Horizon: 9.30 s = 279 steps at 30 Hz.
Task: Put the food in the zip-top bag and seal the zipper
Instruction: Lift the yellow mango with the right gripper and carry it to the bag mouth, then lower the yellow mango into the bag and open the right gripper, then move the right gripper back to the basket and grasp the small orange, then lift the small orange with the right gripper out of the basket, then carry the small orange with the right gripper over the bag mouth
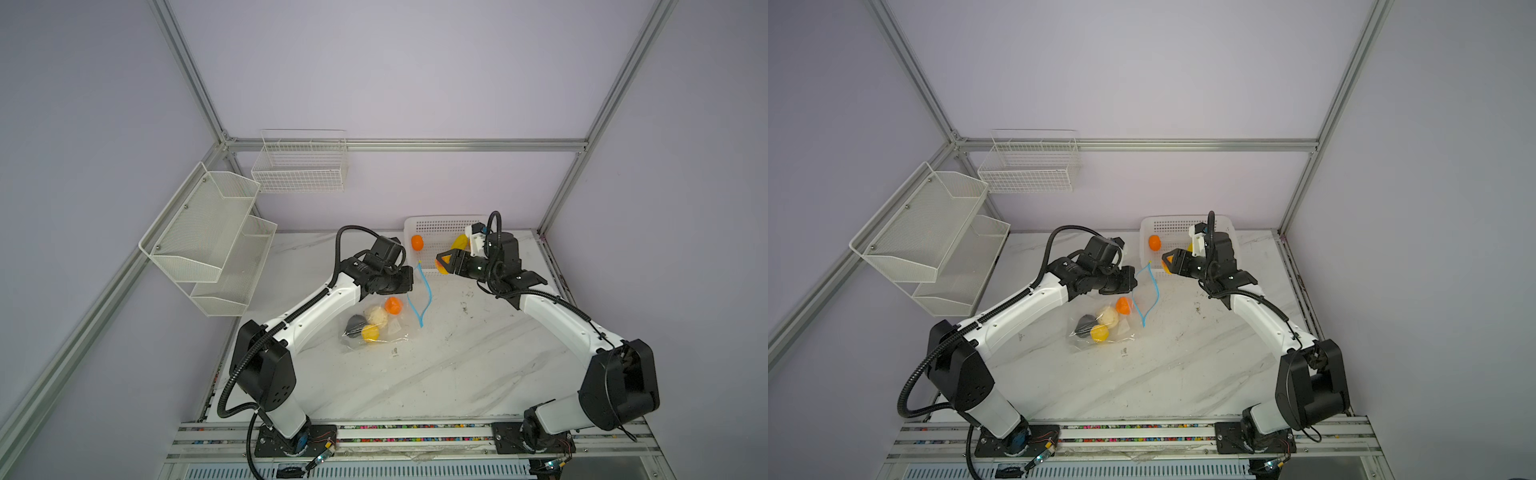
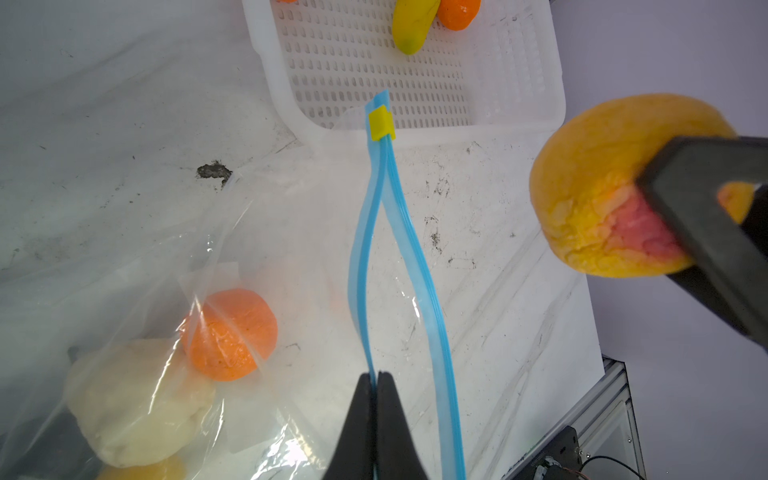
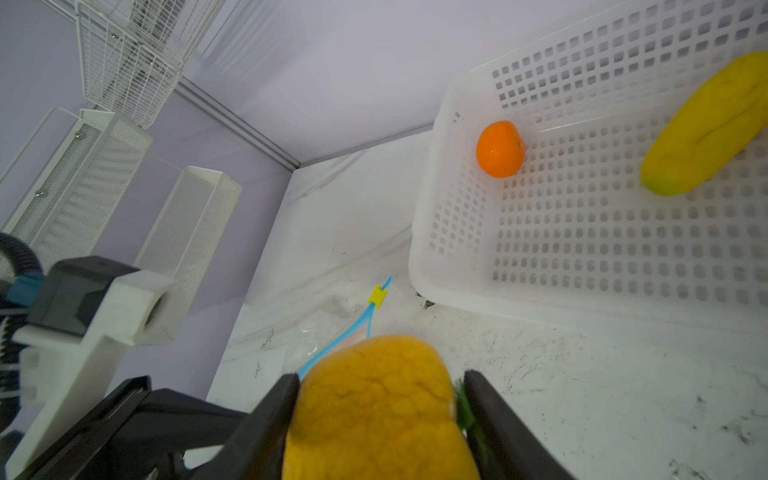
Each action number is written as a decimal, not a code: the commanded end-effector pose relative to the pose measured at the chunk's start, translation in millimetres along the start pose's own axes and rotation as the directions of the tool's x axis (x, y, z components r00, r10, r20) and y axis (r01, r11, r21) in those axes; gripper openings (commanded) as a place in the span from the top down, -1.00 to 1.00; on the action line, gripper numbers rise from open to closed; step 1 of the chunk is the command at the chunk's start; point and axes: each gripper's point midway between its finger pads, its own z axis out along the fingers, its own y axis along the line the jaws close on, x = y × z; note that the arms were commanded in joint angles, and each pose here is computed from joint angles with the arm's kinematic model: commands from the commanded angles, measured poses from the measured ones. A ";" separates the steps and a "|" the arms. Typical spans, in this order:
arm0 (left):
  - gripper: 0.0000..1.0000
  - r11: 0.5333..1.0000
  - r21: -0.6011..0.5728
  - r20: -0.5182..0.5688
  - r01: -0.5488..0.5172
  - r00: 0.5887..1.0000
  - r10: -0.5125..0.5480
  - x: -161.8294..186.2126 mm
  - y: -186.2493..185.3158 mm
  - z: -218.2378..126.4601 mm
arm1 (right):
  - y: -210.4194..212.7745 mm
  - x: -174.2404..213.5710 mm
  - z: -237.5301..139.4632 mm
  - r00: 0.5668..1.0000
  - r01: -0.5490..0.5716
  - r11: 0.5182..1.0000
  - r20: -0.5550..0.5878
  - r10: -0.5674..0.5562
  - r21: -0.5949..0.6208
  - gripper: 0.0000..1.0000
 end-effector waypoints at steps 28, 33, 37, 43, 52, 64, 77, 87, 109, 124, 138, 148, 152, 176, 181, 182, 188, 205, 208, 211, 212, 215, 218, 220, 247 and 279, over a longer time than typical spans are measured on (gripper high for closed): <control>1.00 0.999 0.052 0.056 -0.003 0.998 0.000 -11.5 -11.8 -16.5 | 26.0 64.8 32.9 0.984 -0.082 0.991 -0.164 0.063 -0.109 -0.26; 1.00 0.999 0.048 0.065 -0.002 0.998 -0.001 -11.9 -10.9 -19.5 | 23.6 68.1 34.4 0.983 -0.078 0.992 -0.172 0.059 -0.103 -0.26; 1.00 0.999 0.051 0.062 0.000 0.998 -0.003 -11.3 -11.0 -19.6 | 22.3 69.6 34.9 0.983 -0.074 0.992 -0.176 0.056 -0.099 -0.27; 1.00 0.999 0.053 0.065 0.002 0.998 -0.005 -12.6 -12.1 -20.3 | 20.2 73.5 35.7 0.981 -0.075 0.992 -0.184 0.056 -0.097 -0.29; 1.00 0.998 0.059 0.068 -0.001 0.998 -0.003 -14.4 -14.6 -20.9 | 22.1 74.7 35.4 0.980 -0.073 0.992 -0.192 0.053 -0.103 -0.32; 1.00 0.998 0.059 0.069 -0.004 0.998 0.000 -14.5 -14.5 -21.7 | 30.7 73.6 31.6 0.980 -0.074 0.989 -0.195 0.049 -0.125 -0.41; 1.00 0.998 0.056 0.068 -0.007 0.998 0.003 -13.7 -13.5 -21.0 | 36.2 70.0 30.7 0.981 -0.060 0.990 -0.190 0.034 -0.131 -0.54; 1.00 0.999 0.038 0.075 -0.006 0.997 0.003 -10.8 -7.1 -23.1 | 44.1 30.2 7.8 0.997 0.037 0.997 -0.062 -0.041 -0.066 -0.52; 1.00 1.000 0.014 0.113 0.005 0.994 -0.006 -15.2 7.8 -37.7 | -52.0 -40.8 110.9 0.984 0.168 0.953 0.015 -0.178 0.252 -0.45; 1.00 1.000 -0.003 0.078 0.007 0.997 -0.007 -18.5 13.6 -27.6 | -130.8 -37.4 185.8 0.978 0.206 0.904 -0.045 -0.204 0.374 -0.42; 1.00 0.999 -0.023 0.063 0.022 0.998 -0.021 -19.4 18.6 -22.2 | -154.5 -56.0 231.1 0.982 0.182 0.925 -0.015 -0.188 0.335 -0.42; 1.00 0.999 -0.029 0.055 0.027 0.998 -0.026 -18.9 18.6 -20.2 | -159.1 -56.8 258.7 0.986 0.160 0.944 -0.007 -0.165 0.290 -0.42; 1.00 0.999 -0.030 0.056 0.027 0.998 -0.026 -19.0 18.8 -20.3 | -162.2 -52.9 264.4 0.987 0.159 0.944 -0.015 -0.162 0.290 -0.42; 1.00 1.000 -0.016 0.046 0.027 0.999 -0.026 -17.8 16.4 -19.8 | -186.9 -45.1 266.4 0.992 0.123 0.917 -0.017 -0.126 0.378 -0.21; 1.00 1.000 -0.016 0.048 0.024 0.999 -0.023 -18.1 16.3 -20.2 | -193.6 -37.9 270.8 0.994 0.106 0.918 -0.027 -0.103 0.382 -0.24; 1.00 1.000 -0.017 0.049 0.025 0.999 -0.024 -18.2 16.5 -20.4 | -194.7 -37.1 271.2 0.994 0.104 0.918 -0.028 -0.101 0.383 -0.26; 1.00 0.999 -0.019 0.043 0.026 0.999 -0.025 -17.2 17.4 -18.0 | -194.4 -37.3 272.4 0.995 0.101 0.920 -0.024 -0.100 0.379 -0.29; 1.00 0.999 -0.023 0.045 0.028 0.999 -0.027 -17.3 18.6 -18.7 | -181.3 -62.6 251.9 0.990 0.120 0.899 0.013 -0.138 0.420 -0.17; 1.00 0.999 -0.022 0.042 0.030 0.999 -0.029 -16.2 18.2 -17.7 | -170.9 -74.4 241.6 0.987 0.132 0.895 0.029 -0.159 0.426 -0.16; 1.00 0.999 -0.022 0.040 0.034 0.999 -0.033 -15.8 18.8 -17.8 | -160.5 -85.5 232.2 0.983 0.142 0.893 0.045 -0.178 0.428 -0.16; 1.00 0.999 -0.021 0.040 0.034 0.999 -0.033 -15.6 18.6 -17.8 | -157.5 -89.1 229.1 0.982 0.145 0.892 0.050 -0.183 0.428 -0.16; 1.00 0.999 -0.020 0.043 0.034 0.999 -0.033 -15.8 18.1 -19.0 | -153.0 -93.4 223.8 0.980 0.147 0.891 0.056 -0.189 0.428 -0.16; 1.00 0.999 -0.020 0.045 0.032 0.998 -0.031 -16.4 17.8 -19.6 | -149.4 -95.6 220.0 0.981 0.145 0.894 0.058 -0.187 0.423 -0.16; 1.00 0.999 -0.020 0.046 0.031 0.998 -0.030 -17.0 18.1 -19.3 | -148.0 -96.4 217.9 0.981 0.142 0.897 0.060 -0.183 0.418 -0.16; 1.00 1.000 0.007 0.066 0.021 0.998 -0.021 -20.0 12.3 -24.9 | -58.4 -93.0 113.9 0.990 0.092 0.963 0.081 -0.116 0.252 -0.15; 1.00 0.999 0.032 0.075 0.022 0.997 -0.025 -25.3 3.8 -27.0 | 42.9 29.4 5.9 0.982 0.057 0.998 -0.178 -0.062 -0.029 -0.15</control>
